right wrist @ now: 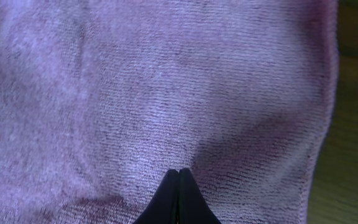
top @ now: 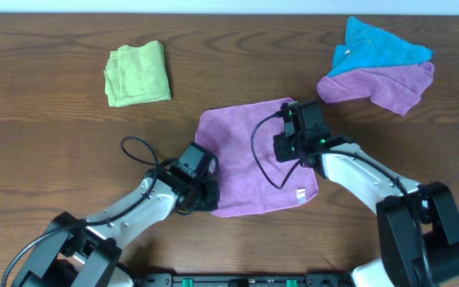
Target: Fold the cloth
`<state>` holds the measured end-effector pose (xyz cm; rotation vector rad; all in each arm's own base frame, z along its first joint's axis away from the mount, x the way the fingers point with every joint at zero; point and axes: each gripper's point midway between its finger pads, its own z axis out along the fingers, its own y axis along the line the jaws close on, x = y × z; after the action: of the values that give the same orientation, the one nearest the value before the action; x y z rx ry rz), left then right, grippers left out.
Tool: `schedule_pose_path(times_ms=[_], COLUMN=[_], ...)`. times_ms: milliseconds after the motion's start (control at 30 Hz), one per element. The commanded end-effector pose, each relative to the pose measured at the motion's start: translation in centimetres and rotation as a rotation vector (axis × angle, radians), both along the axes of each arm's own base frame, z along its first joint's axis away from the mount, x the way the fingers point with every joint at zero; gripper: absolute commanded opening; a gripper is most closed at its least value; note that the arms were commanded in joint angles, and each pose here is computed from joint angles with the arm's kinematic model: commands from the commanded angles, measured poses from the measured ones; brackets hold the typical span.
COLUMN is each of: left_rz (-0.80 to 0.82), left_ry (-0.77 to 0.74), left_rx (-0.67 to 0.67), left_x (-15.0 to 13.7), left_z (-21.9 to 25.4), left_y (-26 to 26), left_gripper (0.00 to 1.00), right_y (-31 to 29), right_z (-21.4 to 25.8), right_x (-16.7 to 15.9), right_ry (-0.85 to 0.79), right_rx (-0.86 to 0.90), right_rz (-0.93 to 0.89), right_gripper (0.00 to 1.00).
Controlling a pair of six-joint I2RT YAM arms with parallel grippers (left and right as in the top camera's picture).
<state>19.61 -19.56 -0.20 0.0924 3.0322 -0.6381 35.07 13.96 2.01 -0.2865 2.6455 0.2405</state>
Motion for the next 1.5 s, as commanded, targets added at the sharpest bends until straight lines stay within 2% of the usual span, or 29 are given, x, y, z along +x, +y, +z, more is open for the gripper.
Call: schedule_pose_path(times_ms=[0,100,267,533,700,800,1000,1133,1300,1367,1467], left_rz=[-0.013,-0.017,-0.012,-0.011,-0.040,-0.054,-0.038,-0.029,-0.040,-0.033,-0.039], left_ry=[0.127,0.144,0.128,0.127,0.195,0.274,0.417,0.467,0.462,0.423,0.285], left_rx=[-0.055,-0.062,-0.040,-0.041,-0.148,-0.223,-0.278,-0.262,-0.255,-0.254,-0.198], left_x=[-2.7,-3.1,-2.8,-2.7,-3.9,-5.3,-7.5,-8.4,-8.6,-7.6,-5.2], left_z=[-0.7,-0.6,-0.8,-0.8,0.3,1.2,2.4,2.5,2.5,2.7,2.8], left_y=[-0.4,-0.5,-0.2,-0.2,-1.8,-2.7,-3.0,-2.6,-2.4,-2.3,-1.7], left_gripper=[0.19,0.13,0.14,0.16,0.15,0.26,0.32,0.34,0.35,0.36,0.41], right_y=[-1.1,-1.2,-0.6,-0.6,-0.7,-0.5,-0.5,-0.7,-0.6,-0.7,-0.7], right_z=[-0.3,-0.3,-1.0,-4.9,-5.2,-5.0,-4.7,-4.6,-4.6,-4.6,-4.6], right_x=[0.2,0.3,-0.2,-1.5,-1.3,-0.7,0.0,0.3,0.3,0.3,0.3], right_ry=[-0.020,-0.023,0.013,0.126,0.122,0.096,0.062,0.050,0.048,0.048,0.048], right_rx=[-0.069,-0.071,-0.040,-0.050,-0.056,-0.046,-0.048,-0.056,-0.056,-0.057,-0.057], right_rz=[-0.032,-0.034,-0.024,-0.035,-0.039,-0.039,-0.046,-0.052,-0.052,-0.049,-0.049], right_gripper=[0.02,0.01,0.01,0.01,0.01,0.01,0.02,0.01,0.01,0.01,0.02])
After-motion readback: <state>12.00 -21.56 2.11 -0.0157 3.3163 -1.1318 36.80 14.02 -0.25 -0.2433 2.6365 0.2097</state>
